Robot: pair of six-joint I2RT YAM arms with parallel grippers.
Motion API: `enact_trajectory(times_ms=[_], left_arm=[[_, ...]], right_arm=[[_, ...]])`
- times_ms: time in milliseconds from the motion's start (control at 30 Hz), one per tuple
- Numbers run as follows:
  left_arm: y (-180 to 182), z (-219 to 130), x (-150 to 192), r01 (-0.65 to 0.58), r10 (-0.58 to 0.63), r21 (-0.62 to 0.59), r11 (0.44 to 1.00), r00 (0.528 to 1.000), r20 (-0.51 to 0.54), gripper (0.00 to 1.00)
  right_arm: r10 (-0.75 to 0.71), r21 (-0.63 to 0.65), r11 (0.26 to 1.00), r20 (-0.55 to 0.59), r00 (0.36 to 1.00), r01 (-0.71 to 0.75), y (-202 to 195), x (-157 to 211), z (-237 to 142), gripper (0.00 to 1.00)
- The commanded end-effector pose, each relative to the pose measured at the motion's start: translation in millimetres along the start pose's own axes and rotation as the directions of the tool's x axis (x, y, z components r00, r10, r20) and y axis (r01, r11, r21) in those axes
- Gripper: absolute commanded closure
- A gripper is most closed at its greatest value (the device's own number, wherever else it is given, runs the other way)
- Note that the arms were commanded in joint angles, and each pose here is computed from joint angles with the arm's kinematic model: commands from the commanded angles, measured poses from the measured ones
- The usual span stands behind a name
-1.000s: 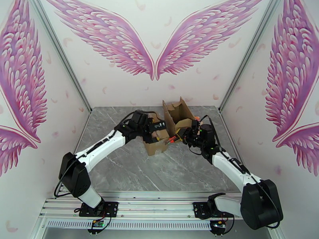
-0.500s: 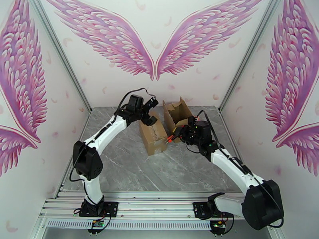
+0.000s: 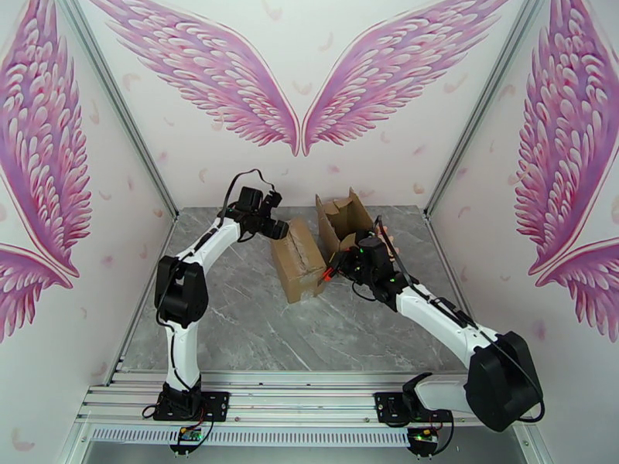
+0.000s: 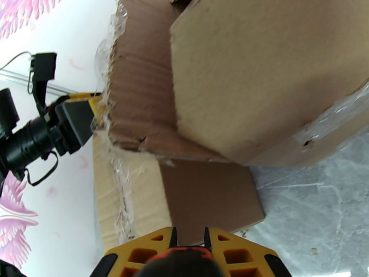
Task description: Unpack the express box
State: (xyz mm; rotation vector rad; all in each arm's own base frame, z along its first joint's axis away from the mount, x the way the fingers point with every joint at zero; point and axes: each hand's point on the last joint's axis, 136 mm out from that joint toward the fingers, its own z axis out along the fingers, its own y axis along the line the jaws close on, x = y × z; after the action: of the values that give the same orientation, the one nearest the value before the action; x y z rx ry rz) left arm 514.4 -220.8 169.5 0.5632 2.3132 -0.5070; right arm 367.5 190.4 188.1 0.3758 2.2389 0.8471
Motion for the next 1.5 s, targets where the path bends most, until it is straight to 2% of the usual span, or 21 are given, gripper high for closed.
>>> enact_trajectory(times_ms=[0, 167, 333, 367, 600, 800, 1000, 1233, 1467], left_arm=[[-22, -19, 22, 0.064, -0.061, 0.102, 0.993, 0.998, -0.025, 0.2], [-30, -44, 44, 0.125, -0.124, 0.107, 0.986, 0.992, -0.018, 0.25], [-27, -67, 62, 0.21, -0.21, 0.043, 0.977, 0.978, 0.012, 0.25], [-25, -66, 75, 0.235, -0.235, 0.032, 0.971, 0.972, -0.008, 0.25], [-23, -66, 96, 0.303, -0.302, 0.012, 0.953, 0.953, -0.026, 0.28], [-22, -69, 100, 0.321, -0.321, -0.005, 0.947, 0.947, -0.029, 0.28], [-21, -71, 105, 0.334, -0.335, -0.019, 0.942, 0.942, -0.032, 0.29], [-20, -72, 109, 0.345, -0.346, -0.023, 0.938, 0.938, -0.029, 0.31], [-21, -71, 111, 0.344, -0.345, -0.025, 0.939, 0.938, -0.038, 0.32]], right_arm=[[-0.04, -0.009, 0.999, 0.088, 0.995, 0.041, 14, -28, 1, 1.0], [-0.045, -0.001, 0.999, 0.103, 0.994, 0.046, 13, -40, 5, 1.0], [-0.077, 0.008, 0.997, 0.112, 0.991, 0.076, 16, -47, -4, 0.99], [-0.085, 0.011, 0.996, 0.106, 0.991, 0.084, 16, -46, -7, 0.98], [-0.121, 0.039, 0.992, 0.142, 0.983, 0.116, 11, -42, -47, 0.96], [-0.166, -0.083, 0.979, 0.181, 0.969, 0.184, 40, -38, -76, 0.99], [-0.227, -0.176, 0.953, 0.133, 0.965, 0.248, 70, -16, -65, 1.0], [-0.195, -0.157, 0.965, 0.107, 0.975, 0.21, 62, -5, -50, 1.0], [-0.163, -0.128, 0.974, 0.164, 0.973, 0.185, 51, -11, -40, 1.0]])
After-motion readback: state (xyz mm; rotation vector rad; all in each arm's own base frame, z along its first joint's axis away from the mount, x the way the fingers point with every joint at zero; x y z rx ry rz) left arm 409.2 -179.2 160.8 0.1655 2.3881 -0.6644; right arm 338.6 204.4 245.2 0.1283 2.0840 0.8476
